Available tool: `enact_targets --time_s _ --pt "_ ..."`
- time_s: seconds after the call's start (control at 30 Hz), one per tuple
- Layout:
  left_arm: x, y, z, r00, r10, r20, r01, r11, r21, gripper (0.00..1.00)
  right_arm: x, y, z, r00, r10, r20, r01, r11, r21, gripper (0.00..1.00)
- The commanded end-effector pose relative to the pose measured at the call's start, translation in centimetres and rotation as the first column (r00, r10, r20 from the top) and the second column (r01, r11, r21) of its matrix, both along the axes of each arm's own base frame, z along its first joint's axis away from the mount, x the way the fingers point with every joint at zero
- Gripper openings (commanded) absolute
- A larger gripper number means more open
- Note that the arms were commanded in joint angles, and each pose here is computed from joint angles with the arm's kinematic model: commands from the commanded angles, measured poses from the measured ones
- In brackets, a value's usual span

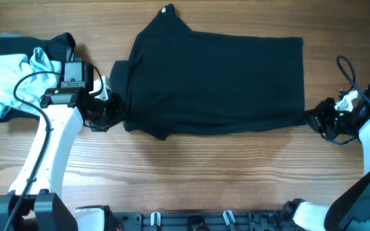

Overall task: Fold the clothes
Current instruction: 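Lift the bottom hem with both grippers and fold it up toward the collar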

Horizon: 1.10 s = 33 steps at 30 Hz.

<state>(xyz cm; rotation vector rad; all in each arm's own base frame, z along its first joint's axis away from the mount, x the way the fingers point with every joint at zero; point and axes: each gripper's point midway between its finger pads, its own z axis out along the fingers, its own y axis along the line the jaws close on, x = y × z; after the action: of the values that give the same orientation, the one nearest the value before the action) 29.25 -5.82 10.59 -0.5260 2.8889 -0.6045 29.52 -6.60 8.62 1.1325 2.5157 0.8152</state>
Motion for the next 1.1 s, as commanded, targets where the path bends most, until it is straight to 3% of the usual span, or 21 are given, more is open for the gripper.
enact_targets --time_s 0.0,0.13,0.27,0.37,0.43,0.5,0.6,0.67,0.73,0.83,1.07 --pt "1.7 -1.1 1.4 0.994 -0.035 0.102 0.042 0.997 -0.070 0.04 2.1 -1.0 1.6 0.995 -0.013 0.101 0.016 0.999 -0.035 0.04" --pt "5.4 -1.8 3.4 0.964 -0.011 0.265 0.044 0.992 -0.120 0.04 4.0 -2.3 2.5 0.983 -0.079 0.167 0.088 0.995 -0.051 0.04" --pt "9.0 -0.4 4.9 0.906 0.007 0.424 0.010 0.999 -0.039 0.04 6.5 -3.8 4.1 0.953 -0.122 0.278 0.146 0.987 -0.068 0.04" --pt "10.6 -0.4 6.3 0.865 0.017 0.502 0.006 0.999 -0.044 0.04 7.1 -4.1 4.5 0.944 -0.139 0.300 0.166 0.984 -0.065 0.04" --pt "10.4 -1.0 6.1 0.870 0.003 0.493 0.021 0.999 -0.043 0.04 6.8 -4.0 4.2 0.948 -0.145 0.282 0.169 0.984 -0.062 0.04" --pt "8.3 -1.2 4.5 0.921 -0.001 0.390 0.019 0.999 -0.043 0.04 5.4 -3.5 3.2 0.967 -0.127 0.219 0.144 0.987 -0.063 0.04" --pt "4.5 -0.2 3.5 0.969 0.025 0.247 -0.014 0.999 -0.043 0.04 2.0 -3.0 2.2 0.991 -0.088 0.104 0.097 0.991 -0.092 0.04" --pt "2.3 0.2 3.7 0.980 0.001 0.199 0.004 1.000 -0.028 0.04 -1.7 -3.6 1.7 0.989 -0.140 -0.038 0.132 0.978 -0.159 0.04" --pt "1.7 0.2 3.2 0.984 -0.014 0.177 0.015 1.000 -0.003 0.04 -2.9 -4.1 1.2 0.983 -0.159 -0.096 0.137 0.969 -0.206 0.04" --pt "3.1 1.2 1.0 0.986 -0.017 0.166 0.000 0.995 0.100 0.04 -1.1 -5.3 0.7 0.984 -0.172 -0.043 0.158 0.961 -0.225 0.04" --pt "8.8 0.8 -2.5 0.968 -0.016 0.252 -0.004 0.997 0.076 0.05 3.2 -4.9 -1.6 0.990 -0.139 0.032 0.142 0.982 -0.127 0.04"
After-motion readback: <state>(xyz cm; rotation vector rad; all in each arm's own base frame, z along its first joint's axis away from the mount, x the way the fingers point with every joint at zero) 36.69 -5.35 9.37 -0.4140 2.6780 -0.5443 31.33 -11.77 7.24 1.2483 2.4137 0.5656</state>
